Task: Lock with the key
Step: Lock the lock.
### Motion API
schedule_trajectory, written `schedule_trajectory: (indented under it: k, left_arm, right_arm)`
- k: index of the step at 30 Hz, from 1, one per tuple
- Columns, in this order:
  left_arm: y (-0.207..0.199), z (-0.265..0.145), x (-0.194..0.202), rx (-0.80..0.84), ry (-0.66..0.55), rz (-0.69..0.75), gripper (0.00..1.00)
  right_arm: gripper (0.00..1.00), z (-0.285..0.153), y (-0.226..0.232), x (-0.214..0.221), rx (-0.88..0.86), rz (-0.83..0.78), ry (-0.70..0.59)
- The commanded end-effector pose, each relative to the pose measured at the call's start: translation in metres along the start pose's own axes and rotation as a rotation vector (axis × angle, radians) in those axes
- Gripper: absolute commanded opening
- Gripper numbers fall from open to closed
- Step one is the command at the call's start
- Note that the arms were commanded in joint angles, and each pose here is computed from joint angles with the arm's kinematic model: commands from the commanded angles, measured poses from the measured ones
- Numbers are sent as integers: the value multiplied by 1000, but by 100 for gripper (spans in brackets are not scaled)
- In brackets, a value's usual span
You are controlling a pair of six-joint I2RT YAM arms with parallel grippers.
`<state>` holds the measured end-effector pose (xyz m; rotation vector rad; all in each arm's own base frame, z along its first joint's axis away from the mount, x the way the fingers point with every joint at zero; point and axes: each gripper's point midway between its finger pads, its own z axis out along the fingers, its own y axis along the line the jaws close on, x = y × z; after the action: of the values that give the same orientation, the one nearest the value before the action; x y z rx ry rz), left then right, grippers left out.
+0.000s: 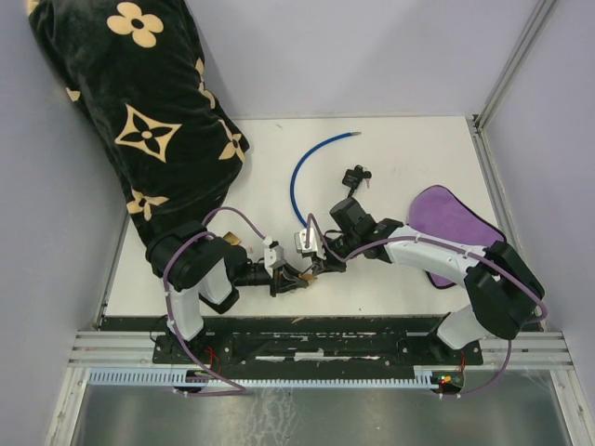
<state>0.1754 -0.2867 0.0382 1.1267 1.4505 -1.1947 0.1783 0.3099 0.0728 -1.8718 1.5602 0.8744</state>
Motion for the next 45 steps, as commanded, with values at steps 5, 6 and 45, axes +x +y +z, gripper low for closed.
schedule_trajectory:
  k: [5,6,45]
  left_arm:
    - [39,7,-9,-193,-59,12,3]
    - [38,8,-10,-189,-61,8,3]
    - [56,-38,-311,-290,-1063,-611,3]
  right_arm:
    - [2,60,128,50,-452,35,128]
    - [2,56,114,42,-412,34,122]
    - [80,-197,-71,-129,130,659,-828]
